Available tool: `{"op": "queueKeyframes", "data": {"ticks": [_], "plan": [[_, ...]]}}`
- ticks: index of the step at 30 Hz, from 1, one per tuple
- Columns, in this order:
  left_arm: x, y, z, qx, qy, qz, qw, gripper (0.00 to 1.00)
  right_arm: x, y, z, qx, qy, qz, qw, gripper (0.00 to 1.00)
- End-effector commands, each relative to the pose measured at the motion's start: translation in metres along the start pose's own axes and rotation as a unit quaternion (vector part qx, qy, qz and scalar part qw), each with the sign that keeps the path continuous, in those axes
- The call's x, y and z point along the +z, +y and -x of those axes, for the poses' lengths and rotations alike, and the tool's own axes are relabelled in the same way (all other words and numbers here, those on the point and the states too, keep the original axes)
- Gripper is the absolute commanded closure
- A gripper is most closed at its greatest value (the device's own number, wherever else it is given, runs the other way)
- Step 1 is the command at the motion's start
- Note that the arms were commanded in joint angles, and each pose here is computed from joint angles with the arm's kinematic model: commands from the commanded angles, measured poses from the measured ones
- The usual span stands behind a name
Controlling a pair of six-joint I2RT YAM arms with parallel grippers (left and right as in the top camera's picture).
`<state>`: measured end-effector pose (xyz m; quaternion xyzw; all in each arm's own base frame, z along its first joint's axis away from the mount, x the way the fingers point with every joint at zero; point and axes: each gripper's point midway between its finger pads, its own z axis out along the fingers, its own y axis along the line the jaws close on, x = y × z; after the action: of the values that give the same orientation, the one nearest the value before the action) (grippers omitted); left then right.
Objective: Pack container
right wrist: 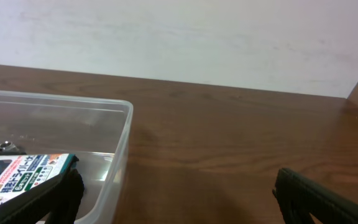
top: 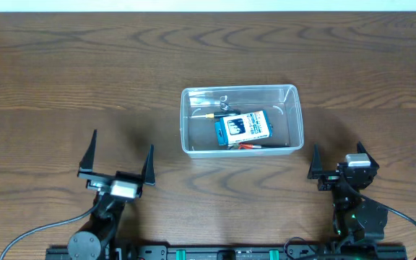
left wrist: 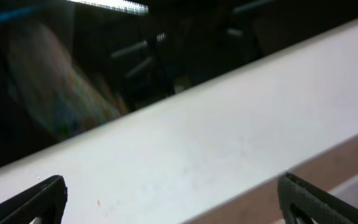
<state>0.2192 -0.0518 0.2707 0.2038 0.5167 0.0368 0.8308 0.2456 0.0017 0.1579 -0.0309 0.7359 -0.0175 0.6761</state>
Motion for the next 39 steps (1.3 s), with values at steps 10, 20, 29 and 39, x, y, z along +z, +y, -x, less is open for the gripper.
{"op": "queueKeyframes", "data": {"ticks": [10,20,29,39], "plan": [[-0.013,-0.021,-0.074,-0.038,0.152,-0.034,0.987,0.02,0.000,0.003,0.000,-0.007,-0.003,0.006,1.000,0.01],[-0.033,-0.040,-0.117,-0.072,0.248,-0.062,0.964,0.02,0.000,0.003,0.000,-0.007,-0.003,0.006,1.000,0.01],[-0.033,-0.040,-0.117,-0.071,0.248,-0.062,0.964,0.02,0.000,0.003,0.000,-0.007,-0.003,0.006,1.000,0.01],[-0.033,-0.040,-0.117,-0.071,0.248,-0.062,0.964,0.02,0.000,0.003,0.000,-0.007,-0.003,0.006,1.000,0.01]]}}
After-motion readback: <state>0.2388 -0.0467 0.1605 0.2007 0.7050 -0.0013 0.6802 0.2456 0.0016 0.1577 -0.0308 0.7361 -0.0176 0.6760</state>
